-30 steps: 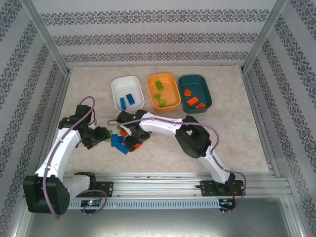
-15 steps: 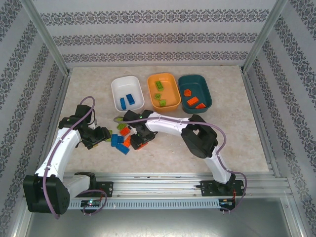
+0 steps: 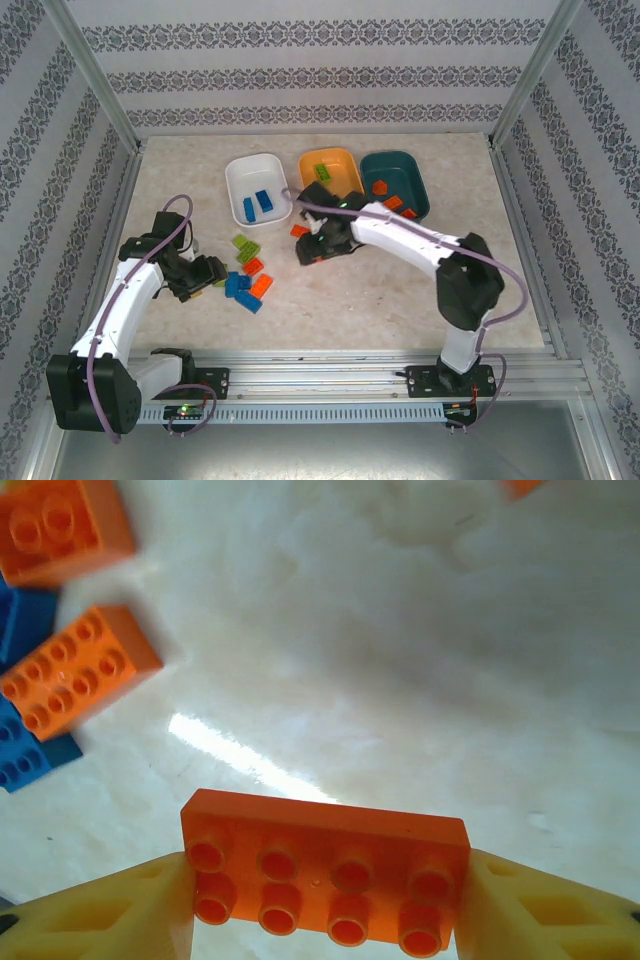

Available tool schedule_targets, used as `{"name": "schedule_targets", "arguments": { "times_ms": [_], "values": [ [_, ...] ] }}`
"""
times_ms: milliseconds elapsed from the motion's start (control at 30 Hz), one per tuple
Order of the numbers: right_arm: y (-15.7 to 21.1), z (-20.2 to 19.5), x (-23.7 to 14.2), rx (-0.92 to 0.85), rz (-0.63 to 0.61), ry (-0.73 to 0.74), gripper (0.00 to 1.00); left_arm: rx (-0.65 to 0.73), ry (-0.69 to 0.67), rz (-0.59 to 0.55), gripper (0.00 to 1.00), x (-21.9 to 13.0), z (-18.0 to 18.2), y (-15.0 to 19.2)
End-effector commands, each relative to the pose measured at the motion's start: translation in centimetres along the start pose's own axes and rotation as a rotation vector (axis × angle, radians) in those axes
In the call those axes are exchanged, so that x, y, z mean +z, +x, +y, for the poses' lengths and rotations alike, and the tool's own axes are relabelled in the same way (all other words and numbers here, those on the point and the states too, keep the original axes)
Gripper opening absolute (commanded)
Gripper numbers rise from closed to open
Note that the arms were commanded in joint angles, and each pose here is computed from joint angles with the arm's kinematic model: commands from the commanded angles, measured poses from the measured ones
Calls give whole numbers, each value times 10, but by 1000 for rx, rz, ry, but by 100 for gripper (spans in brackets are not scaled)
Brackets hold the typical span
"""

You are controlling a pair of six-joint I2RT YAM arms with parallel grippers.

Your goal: Sort the legos into containers by color

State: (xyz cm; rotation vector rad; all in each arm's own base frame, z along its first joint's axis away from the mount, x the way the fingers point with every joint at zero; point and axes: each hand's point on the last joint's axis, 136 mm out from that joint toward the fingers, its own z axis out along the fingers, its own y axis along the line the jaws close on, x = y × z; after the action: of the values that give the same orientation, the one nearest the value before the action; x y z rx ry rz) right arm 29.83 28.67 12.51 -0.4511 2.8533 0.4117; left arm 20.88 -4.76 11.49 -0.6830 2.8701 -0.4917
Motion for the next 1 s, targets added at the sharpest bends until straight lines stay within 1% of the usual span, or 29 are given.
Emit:
{"name": "schedule_targets", "arguments": {
  "times_ms": [0,133,233,300,367,467,567,700,833,967],
  "values": [
    [-20,-49,-30,132,-55,5,61,-14,44,5,66,6,-5,-3],
    [-54,-113,-52,337,-129,-22,62,-31,84,7,66,9,-13,-7],
    [-77,-161,-58,495,-181,-43,62,-36,91,13,66,11,-16,-10],
    [-88,-187,-54,573,-196,-45,62,-39,90,17,67,11,-17,-12],
    [-97,-211,-45,641,-185,-42,62,-38,86,17,67,10,-17,-13],
    [-107,-236,-28,712,-168,-41,62,-34,75,17,67,9,-15,-13],
    [-117,-249,-12,742,-157,-45,63,-28,60,27,68,10,-12,-10],
    [-126,-254,5,762,-136,-52,65,-25,47,37,69,12,-9,-7],
    [-128,-255,11,775,-133,-49,68,-24,40,38,70,12,-7,-6],
    [-124,-254,12,770,-120,-33,75,-22,46,42,70,13,-8,-5]
  ]
}}
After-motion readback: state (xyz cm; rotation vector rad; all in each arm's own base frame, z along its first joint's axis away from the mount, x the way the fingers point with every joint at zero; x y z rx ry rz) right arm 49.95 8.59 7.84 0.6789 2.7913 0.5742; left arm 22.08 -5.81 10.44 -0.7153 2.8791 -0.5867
